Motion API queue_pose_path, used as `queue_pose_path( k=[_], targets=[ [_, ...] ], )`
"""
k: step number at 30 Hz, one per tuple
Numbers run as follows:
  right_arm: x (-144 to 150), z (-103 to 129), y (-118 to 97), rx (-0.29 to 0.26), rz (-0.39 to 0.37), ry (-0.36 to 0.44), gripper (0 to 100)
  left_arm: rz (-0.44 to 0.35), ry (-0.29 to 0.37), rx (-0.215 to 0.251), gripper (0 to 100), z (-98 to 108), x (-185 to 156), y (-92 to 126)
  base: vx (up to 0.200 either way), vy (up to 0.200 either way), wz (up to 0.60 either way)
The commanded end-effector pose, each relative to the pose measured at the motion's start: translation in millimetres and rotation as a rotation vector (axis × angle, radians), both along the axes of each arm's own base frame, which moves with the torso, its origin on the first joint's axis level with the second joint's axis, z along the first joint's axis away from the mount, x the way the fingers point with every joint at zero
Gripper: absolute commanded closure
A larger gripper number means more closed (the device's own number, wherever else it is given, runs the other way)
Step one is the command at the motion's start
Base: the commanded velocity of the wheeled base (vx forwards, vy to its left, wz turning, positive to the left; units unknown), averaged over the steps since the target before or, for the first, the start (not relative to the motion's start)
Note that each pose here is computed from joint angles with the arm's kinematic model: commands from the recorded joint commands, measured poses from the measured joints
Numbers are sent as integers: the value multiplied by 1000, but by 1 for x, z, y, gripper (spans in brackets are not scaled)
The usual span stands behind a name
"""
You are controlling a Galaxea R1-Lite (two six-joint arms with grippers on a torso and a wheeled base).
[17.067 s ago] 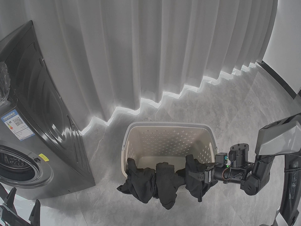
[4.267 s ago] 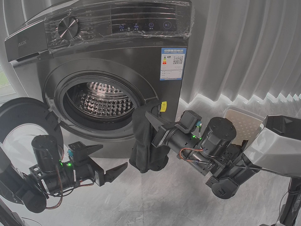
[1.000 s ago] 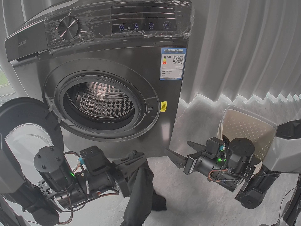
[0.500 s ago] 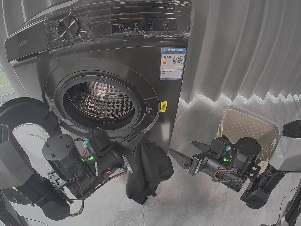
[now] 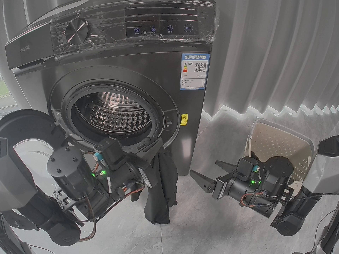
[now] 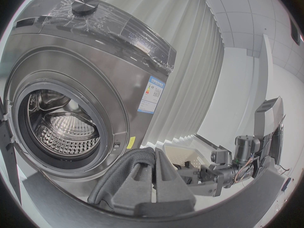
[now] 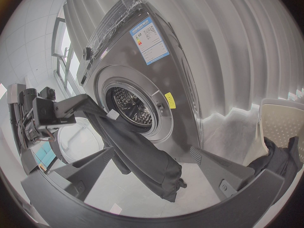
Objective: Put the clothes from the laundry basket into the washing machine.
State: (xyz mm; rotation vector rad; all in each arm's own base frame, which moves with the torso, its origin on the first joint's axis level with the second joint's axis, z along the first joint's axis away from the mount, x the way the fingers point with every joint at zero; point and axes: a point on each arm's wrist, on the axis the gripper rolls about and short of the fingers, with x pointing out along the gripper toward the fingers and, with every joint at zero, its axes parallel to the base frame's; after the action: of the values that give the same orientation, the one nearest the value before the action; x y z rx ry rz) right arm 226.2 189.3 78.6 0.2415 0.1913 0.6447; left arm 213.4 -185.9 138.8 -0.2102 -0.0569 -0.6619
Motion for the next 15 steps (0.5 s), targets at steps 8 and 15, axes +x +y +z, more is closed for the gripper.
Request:
queue_pose_path(
  k=[8, 15],
  targets=[
    [-10, -3, 10, -8, 52, 8, 0, -20, -104, -110, 100, 37, -4, -3, 0, 0, 0],
    [-10, -8, 17, -47, 95, -8, 0, -32, -107, -114, 100, 38, -6, -6, 0, 0, 0]
  ],
)
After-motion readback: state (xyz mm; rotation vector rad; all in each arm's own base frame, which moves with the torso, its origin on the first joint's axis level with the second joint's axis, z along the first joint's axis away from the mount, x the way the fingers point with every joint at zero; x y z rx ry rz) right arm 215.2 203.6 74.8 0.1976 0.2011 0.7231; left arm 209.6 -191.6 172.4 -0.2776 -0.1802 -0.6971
